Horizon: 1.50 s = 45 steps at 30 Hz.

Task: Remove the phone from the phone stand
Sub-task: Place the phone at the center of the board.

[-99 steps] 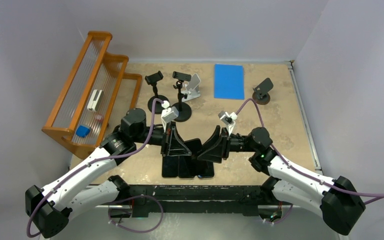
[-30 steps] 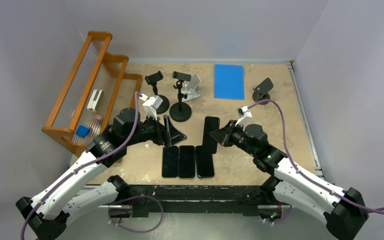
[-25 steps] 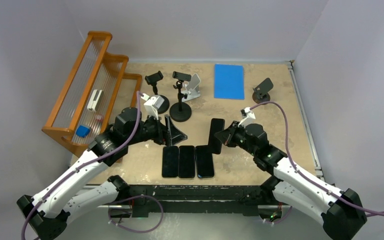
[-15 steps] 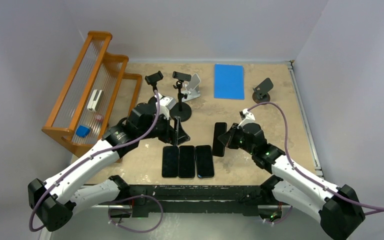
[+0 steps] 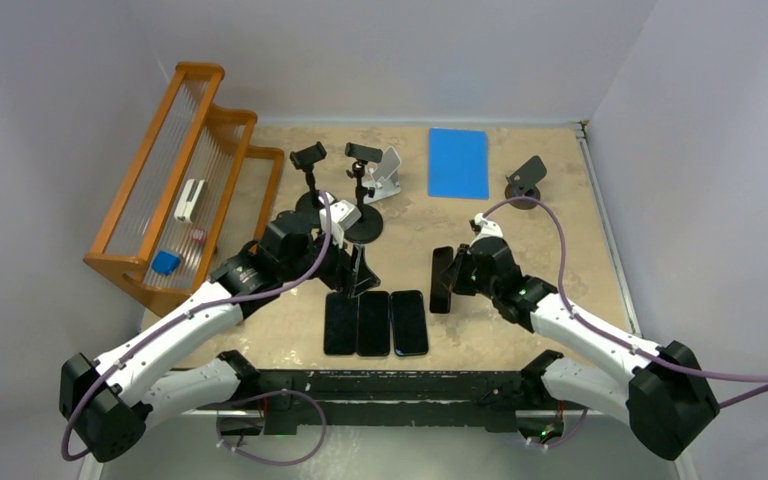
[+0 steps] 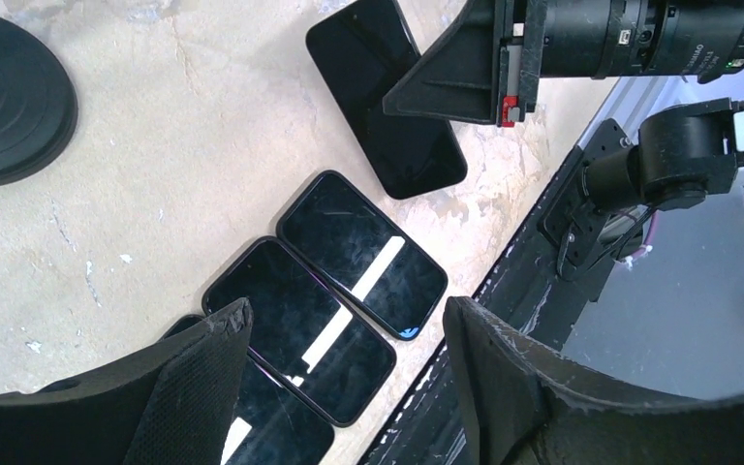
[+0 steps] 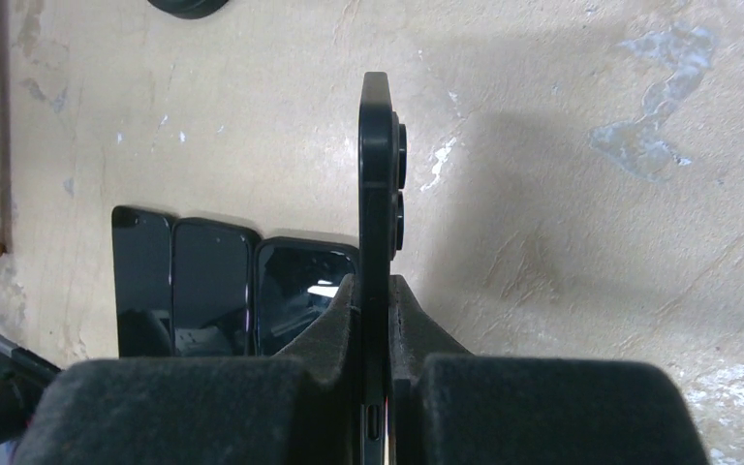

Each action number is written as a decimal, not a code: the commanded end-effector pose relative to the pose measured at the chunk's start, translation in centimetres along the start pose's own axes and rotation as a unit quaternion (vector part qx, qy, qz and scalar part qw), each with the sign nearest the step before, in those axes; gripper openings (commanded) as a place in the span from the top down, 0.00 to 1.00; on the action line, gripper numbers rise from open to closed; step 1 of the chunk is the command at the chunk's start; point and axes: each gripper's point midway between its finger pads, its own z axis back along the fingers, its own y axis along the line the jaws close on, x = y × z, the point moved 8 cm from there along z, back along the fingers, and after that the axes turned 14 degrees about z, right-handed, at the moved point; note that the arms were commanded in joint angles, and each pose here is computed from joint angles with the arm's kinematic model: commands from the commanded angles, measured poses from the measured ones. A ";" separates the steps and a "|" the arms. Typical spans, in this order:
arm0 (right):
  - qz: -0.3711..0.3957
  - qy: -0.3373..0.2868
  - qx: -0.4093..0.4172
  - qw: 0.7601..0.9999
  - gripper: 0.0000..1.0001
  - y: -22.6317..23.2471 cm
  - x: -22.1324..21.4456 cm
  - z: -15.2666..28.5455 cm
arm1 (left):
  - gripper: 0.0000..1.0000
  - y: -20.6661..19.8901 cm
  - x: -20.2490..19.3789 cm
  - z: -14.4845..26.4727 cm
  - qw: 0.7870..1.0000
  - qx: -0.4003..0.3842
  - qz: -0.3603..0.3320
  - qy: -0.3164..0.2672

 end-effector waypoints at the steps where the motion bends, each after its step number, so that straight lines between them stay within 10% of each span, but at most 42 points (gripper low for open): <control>1: 0.009 -0.040 -0.010 0.999 1.00 0.4 2.3 -0.1 | 0.30 -0.6 0.8 0.8 0.999 -0.024 -0.028 -0.030; 45: -0.034 0.160 0.030 0.986 1.00 1.4 -2.7 0.3 | 0.34 -1.4 0.3 1.7 0.998 -0.049 -0.021 -0.020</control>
